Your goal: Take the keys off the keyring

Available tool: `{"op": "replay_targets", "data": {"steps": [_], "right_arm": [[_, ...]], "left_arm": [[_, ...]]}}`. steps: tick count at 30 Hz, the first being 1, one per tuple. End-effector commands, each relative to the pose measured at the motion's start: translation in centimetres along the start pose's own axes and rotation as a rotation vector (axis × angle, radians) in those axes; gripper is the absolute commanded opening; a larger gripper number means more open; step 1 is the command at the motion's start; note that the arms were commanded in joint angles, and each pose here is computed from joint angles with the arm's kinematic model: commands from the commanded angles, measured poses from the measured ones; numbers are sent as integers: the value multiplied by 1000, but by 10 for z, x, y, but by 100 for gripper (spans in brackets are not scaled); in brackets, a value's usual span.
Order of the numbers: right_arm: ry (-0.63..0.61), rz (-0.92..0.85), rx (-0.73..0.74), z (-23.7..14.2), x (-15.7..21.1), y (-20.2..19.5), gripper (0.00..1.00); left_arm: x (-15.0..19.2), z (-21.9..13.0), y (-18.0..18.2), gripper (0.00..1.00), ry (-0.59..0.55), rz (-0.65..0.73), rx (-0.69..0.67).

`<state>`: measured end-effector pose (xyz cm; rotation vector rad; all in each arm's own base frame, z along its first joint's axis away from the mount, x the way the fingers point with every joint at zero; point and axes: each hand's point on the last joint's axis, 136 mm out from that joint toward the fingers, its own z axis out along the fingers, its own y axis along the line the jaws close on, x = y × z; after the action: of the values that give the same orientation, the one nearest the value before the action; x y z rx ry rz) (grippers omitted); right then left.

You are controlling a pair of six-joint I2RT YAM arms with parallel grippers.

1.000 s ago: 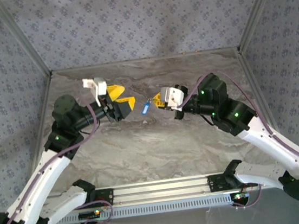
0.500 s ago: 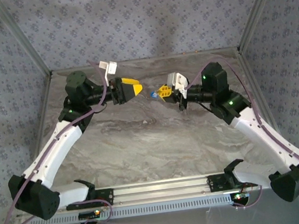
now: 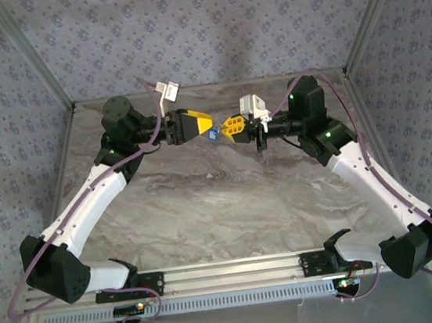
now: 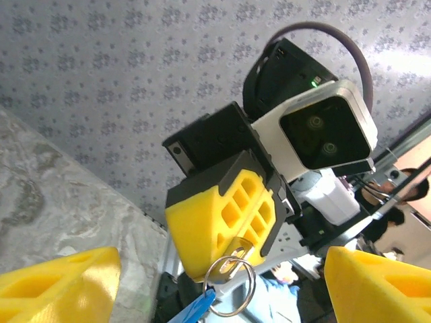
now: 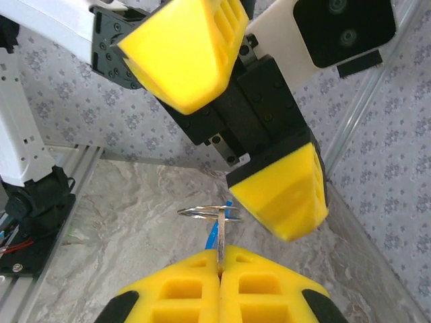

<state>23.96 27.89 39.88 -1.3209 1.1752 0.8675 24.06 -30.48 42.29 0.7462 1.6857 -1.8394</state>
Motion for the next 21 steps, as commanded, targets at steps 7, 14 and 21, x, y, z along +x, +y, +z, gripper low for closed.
{"op": "replay_targets", "data": {"steps": [7, 14, 21], "right_arm": [[-45, -4, -70, 5, -15, 4, 0], [-39, -10, -56, 8, -15, 0, 0], [-19, -14, -25, 6, -10, -4, 0]], "left_arm": [[0, 12, -34, 78, 61, 57, 103], [8, 16, -39, 66, 94, 58, 117], [9, 14, -41, 57, 93, 70, 108]]}}
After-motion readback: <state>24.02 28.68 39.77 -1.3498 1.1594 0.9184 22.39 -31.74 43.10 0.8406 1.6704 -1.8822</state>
